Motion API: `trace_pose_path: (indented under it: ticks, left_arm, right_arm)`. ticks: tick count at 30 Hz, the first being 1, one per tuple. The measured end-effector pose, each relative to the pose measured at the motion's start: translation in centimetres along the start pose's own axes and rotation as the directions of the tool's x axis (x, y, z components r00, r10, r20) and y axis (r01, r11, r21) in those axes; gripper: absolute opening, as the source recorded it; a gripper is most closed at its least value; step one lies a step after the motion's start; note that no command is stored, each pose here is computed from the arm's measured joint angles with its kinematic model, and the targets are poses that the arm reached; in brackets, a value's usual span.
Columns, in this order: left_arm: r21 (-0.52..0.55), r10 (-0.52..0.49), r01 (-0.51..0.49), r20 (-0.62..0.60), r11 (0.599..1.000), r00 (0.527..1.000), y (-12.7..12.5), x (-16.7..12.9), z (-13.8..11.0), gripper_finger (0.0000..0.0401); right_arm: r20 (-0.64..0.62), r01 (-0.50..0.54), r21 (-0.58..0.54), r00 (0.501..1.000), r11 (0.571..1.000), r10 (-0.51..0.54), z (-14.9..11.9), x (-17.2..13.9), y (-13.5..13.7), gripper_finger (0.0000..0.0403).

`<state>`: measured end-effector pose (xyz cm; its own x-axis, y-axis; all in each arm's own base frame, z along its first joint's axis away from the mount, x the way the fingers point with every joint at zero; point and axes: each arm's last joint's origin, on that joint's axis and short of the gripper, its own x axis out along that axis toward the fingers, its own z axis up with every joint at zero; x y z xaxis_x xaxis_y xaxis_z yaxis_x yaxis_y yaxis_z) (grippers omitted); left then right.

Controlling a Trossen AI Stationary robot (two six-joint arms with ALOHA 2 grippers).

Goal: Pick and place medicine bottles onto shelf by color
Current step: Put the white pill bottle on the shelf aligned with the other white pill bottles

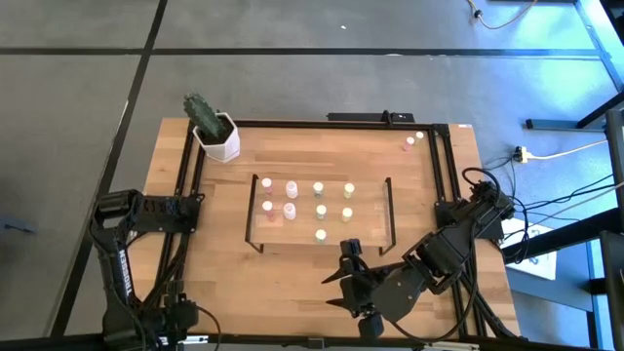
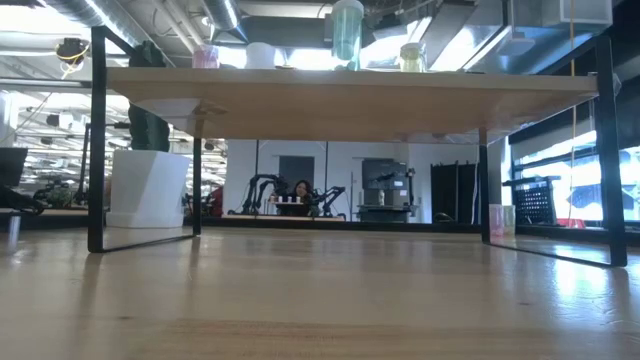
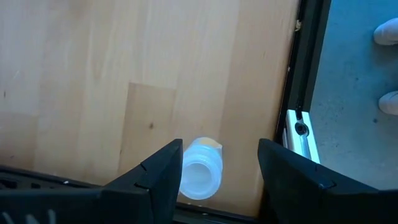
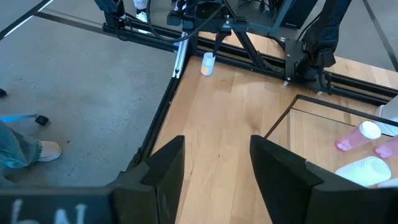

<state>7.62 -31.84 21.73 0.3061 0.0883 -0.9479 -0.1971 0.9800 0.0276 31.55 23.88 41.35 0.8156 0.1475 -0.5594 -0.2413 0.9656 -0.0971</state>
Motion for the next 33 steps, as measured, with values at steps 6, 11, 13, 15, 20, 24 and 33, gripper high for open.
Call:
trace_pose_path:
  ticks: [6, 11, 13, 15, 20, 24, 33]
  left_arm:
    - [-0.006, 0.001, -0.001, -0.008, 1.0, 1.0, 0.0, 0.0, 0.0, 0.0202]
    - [0.003, 0.033, -0.033, -0.055, 0.999, 0.998, 0.6, 0.9, -0.4, 0.0202]
    - [0.006, 0.041, -0.041, -0.064, 0.999, 0.997, 0.7, 1.1, -0.6, 0.0202]
    - [0.012, 0.048, -0.047, -0.064, 0.999, 0.997, 0.8, 1.3, -0.6, 0.0202]
    - [0.012, 0.059, -0.059, -0.079, 0.998, 0.995, 1.0, 1.7, -0.8, 0.0202]
    - [-0.035, 0.061, -0.067, -0.139, 0.997, 0.988, 1.2, 2.2, -1.2, 0.0202]
    - [-0.034, 0.068, -0.074, -0.141, 0.997, 0.988, 1.4, 2.6, -1.4, 0.0202]
  right_arm:
    - [0.0, 0.0, -0.001, 1.0, 1.0, 0.0, 0.0, 0.0, 0.0, 0.0183]
    - [0.0, 0.0, -0.001, 1.0, 1.0, 0.0, 0.0, 0.0, 0.0, 0.0183]
    - [0.0, 0.0, -0.001, 1.0, 1.0, 0.0, 0.0, 0.0, 0.0, 0.0183]
    - [0.0, 0.0, -0.002, 1.0, 1.0, 0.0, 0.0, 0.0, 0.0, 0.0183]
    - [0.0, 0.0, -0.003, 1.0, 1.0, 0.0, 0.0, 0.0, 0.0, 0.0183]
    - [0.0, 0.0, -0.003, 1.0, 1.0, 0.0, 0.0, 0.0, 0.0, 0.0183]
    - [0.0, 0.0, -0.003, 1.0, 1.0, 0.0, 0.0, 0.0, 0.0, 0.0183]
